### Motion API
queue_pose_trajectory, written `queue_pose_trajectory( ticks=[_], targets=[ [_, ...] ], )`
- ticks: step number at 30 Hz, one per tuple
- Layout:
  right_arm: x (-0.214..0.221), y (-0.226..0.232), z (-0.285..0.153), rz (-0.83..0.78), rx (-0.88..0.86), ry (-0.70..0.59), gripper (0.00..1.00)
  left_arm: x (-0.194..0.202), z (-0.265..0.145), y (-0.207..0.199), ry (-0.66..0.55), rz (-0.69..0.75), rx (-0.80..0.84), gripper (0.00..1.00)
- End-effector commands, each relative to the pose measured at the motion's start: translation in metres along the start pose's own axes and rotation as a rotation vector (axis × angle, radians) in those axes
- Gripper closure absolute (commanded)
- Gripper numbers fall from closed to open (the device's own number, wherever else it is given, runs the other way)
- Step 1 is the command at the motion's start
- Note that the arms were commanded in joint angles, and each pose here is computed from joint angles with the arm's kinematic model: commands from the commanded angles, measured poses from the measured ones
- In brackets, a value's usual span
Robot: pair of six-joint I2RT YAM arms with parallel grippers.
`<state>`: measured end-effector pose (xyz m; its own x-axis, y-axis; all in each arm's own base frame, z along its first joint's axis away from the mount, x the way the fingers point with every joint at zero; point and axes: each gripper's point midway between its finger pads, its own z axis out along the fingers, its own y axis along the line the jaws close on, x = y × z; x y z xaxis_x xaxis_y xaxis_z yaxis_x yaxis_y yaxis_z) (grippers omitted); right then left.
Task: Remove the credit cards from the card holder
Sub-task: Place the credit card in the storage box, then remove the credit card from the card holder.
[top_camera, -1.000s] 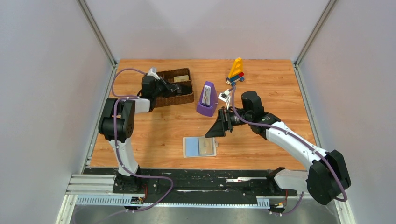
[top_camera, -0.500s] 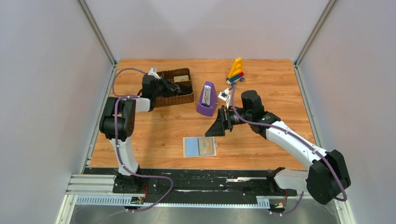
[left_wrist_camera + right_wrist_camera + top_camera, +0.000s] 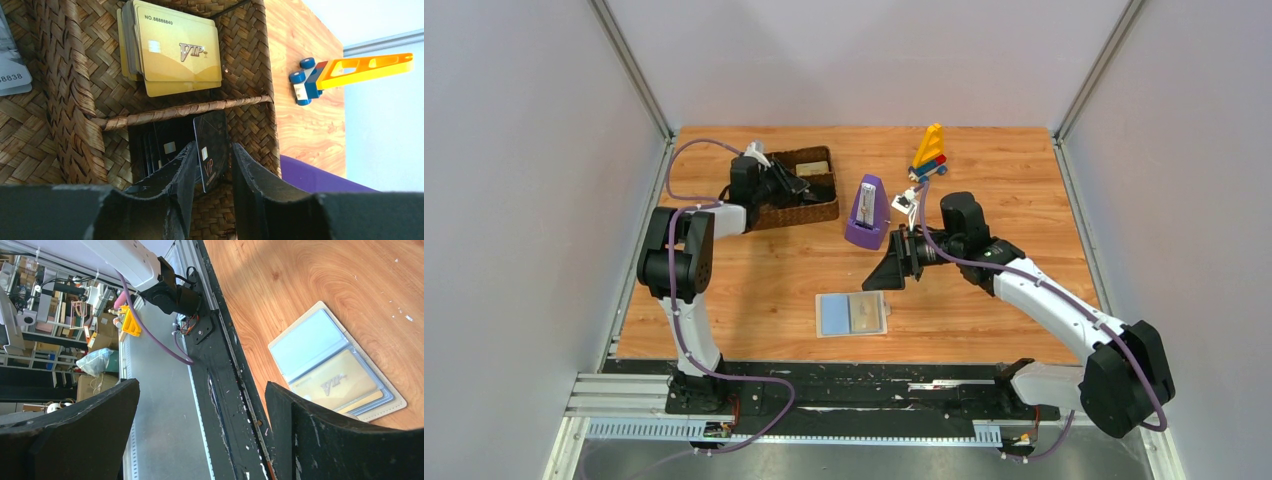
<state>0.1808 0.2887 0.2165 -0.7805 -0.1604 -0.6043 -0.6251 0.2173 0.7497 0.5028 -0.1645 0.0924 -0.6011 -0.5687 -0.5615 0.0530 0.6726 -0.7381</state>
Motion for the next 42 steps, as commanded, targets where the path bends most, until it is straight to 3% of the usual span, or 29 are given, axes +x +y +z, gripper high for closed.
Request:
queue_pose_trajectory(
  ticks=[1, 16, 26, 30, 34, 42],
  targets=[
    [-0.018, 0.007, -0.001, -0.055, -0.004, -0.03, 0.0, -0.016, -0.003, -0.007, -0.024, 0.061, -0.006, 0.59],
    [-0.025, -0.022, -0.007, 0.034, 0.207, -0.105, 0.0, -0.025, -0.016, -0.024, 0.028, 0.132, -0.019, 0.53],
    [-0.024, -0.049, -0.026, 0.199, 0.433, -0.221, 0.0, -0.024, -0.058, -0.06, 0.106, 0.178, 0.019, 0.52],
    [-0.015, -0.056, -0.033, 0.246, 0.486, -0.233, 0.01, -0.008, -0.087, -0.066, 0.176, 0.177, 0.005, 0.52],
    [0.003, -0.066, -0.03, 0.341, 0.513, -0.2, 0.14, 0.012, -0.119, -0.074, 0.23, 0.182, 0.0, 0.52],
    [0.04, -0.07, -0.008, 0.427, 0.479, -0.13, 0.24, 0.089, -0.185, -0.071, 0.389, 0.154, 0.077, 0.52]
  ],
)
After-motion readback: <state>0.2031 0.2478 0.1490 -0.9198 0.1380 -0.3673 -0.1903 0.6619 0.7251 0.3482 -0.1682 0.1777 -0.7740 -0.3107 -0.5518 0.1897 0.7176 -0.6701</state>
